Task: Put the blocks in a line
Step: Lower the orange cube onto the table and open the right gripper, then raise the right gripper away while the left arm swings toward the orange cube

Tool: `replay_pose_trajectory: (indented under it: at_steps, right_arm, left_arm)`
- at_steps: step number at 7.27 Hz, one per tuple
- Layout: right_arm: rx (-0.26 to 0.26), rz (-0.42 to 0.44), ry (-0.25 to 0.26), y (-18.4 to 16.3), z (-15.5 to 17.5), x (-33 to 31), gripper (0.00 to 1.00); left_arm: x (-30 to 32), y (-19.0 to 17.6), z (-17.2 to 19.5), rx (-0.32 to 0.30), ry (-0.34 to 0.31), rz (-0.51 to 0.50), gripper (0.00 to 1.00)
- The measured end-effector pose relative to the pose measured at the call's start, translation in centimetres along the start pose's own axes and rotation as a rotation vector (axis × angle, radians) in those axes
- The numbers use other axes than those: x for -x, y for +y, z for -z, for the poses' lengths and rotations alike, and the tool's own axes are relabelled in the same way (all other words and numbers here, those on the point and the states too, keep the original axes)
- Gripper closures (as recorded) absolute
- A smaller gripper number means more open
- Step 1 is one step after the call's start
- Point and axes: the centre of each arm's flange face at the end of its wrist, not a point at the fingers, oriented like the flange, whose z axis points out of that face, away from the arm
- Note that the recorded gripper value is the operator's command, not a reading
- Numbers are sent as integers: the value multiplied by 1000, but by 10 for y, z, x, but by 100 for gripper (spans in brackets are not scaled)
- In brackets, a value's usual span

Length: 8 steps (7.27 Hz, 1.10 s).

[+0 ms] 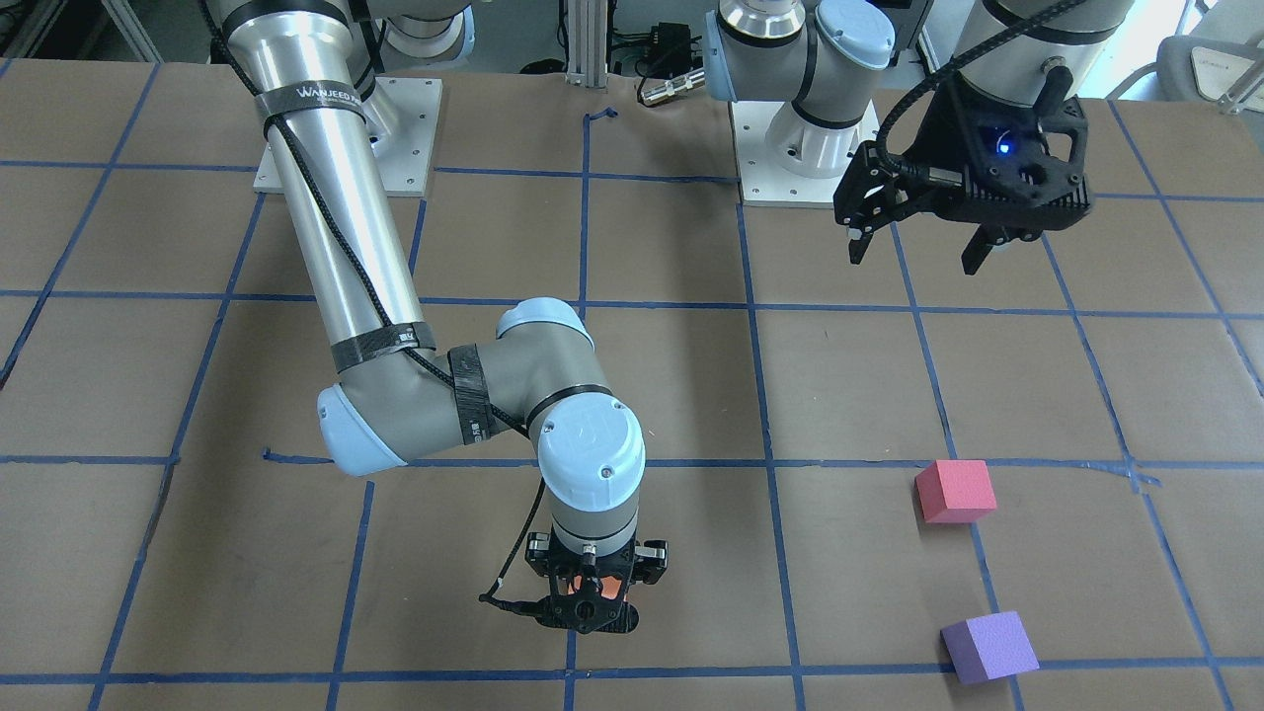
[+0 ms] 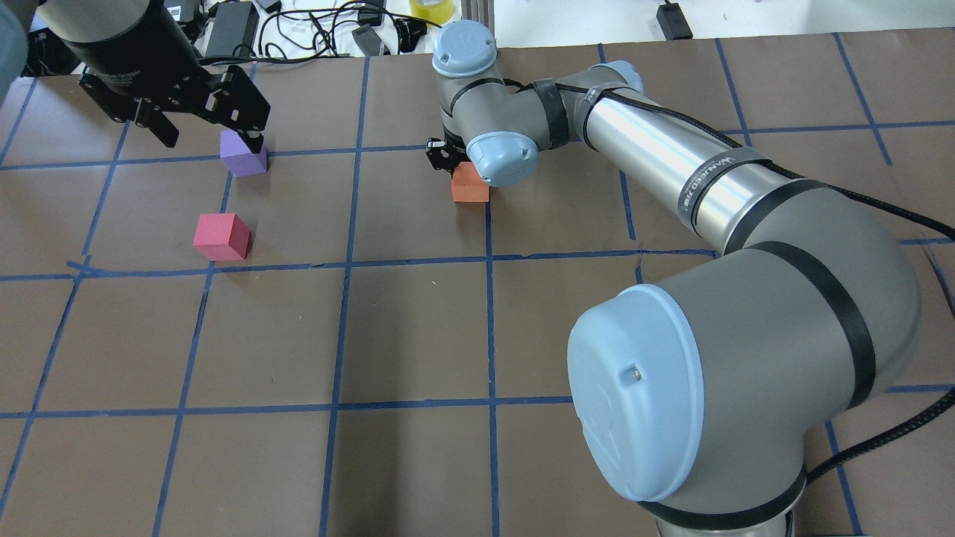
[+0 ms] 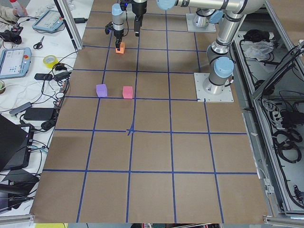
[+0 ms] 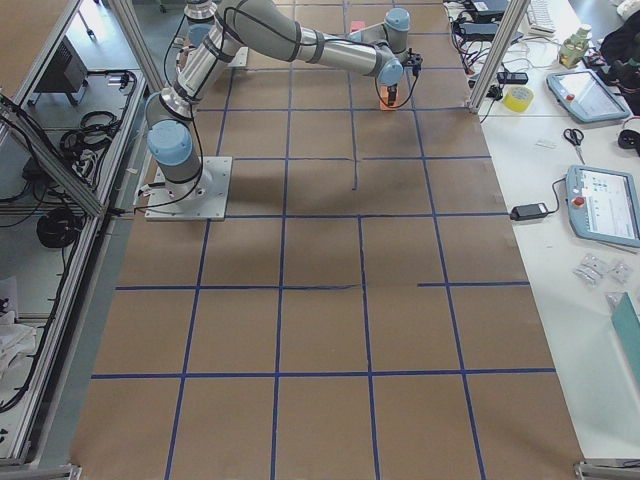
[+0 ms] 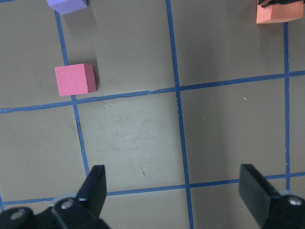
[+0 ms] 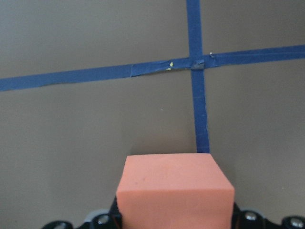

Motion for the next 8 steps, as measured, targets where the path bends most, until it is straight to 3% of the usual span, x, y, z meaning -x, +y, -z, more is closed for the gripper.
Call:
replay_pose_trajectory:
  at_steps: [4,6,8]
  right_arm:
    - [-5,8,0,3,8,2,0]
    - [-41,29,-10,8,64,-5,0]
    - [-72,65,-10,28,155,-41,0]
  left_arm:
    - [1,0,1,-4,0,1,0]
    - [1,0,2,-6,3,0,0]
    - [2,1,6,-21,5,-32,0]
